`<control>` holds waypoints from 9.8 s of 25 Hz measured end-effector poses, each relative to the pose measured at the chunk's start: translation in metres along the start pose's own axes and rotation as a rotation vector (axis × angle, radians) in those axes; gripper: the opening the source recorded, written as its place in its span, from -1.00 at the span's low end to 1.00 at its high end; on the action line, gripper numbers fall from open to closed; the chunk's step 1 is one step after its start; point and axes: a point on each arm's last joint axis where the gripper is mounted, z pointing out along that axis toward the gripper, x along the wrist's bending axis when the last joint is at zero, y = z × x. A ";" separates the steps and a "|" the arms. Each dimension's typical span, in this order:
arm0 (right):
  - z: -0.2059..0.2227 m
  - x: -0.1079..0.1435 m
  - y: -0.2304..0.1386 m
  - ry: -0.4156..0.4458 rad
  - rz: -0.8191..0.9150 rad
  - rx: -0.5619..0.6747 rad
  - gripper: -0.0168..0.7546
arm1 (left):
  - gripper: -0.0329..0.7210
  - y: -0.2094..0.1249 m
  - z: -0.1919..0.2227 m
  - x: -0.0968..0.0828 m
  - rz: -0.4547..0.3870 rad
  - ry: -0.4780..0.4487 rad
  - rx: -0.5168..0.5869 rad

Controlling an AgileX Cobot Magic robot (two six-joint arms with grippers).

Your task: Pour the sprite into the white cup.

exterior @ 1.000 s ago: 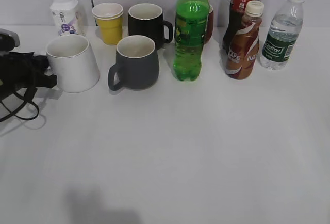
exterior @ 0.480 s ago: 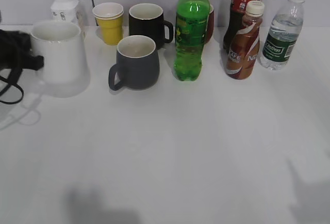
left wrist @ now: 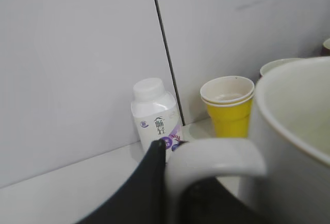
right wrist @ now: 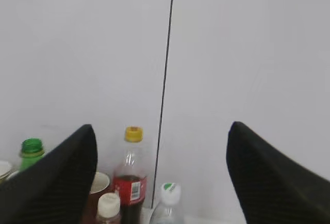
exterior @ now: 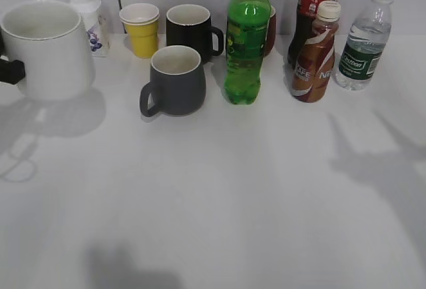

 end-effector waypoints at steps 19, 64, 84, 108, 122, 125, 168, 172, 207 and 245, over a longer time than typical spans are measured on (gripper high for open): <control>0.109 0.123 -0.182 0.479 0.060 0.348 0.46 | -0.81 0.002 -0.015 -0.003 0.005 0.000 -0.003; 0.165 0.197 -0.126 0.918 -0.861 0.067 0.09 | -0.81 0.036 -0.058 -0.105 -0.002 -0.412 0.148; 0.161 0.205 -0.123 0.926 -1.387 -0.211 0.09 | -0.81 0.035 -0.058 -0.105 0.001 -0.411 0.166; 0.167 0.204 -0.115 0.818 -1.455 -0.286 0.09 | -0.81 0.035 -0.058 -0.105 0.014 -0.417 0.164; 0.167 0.199 -0.124 0.846 -1.239 -0.057 0.09 | -0.81 0.036 -0.058 -0.105 0.010 -0.417 0.153; 0.165 0.198 -0.128 0.844 -1.068 0.053 0.09 | -0.81 0.038 -0.058 -0.105 -0.008 -0.413 0.132; 0.120 0.181 -0.140 0.679 0.066 0.490 0.09 | -0.80 -0.104 0.089 -0.022 -0.215 -0.005 0.059; 0.120 0.181 -0.139 0.680 0.066 0.489 0.09 | -0.50 -0.101 0.089 -0.022 -0.223 -0.008 0.032; 0.166 0.142 -0.230 0.424 0.138 0.427 0.09 | -0.25 -0.058 -0.047 -0.039 -0.209 -0.071 0.021; -0.078 0.014 -0.025 0.309 0.017 0.806 0.61 | 0.51 0.075 -0.290 -0.007 -0.256 0.255 0.483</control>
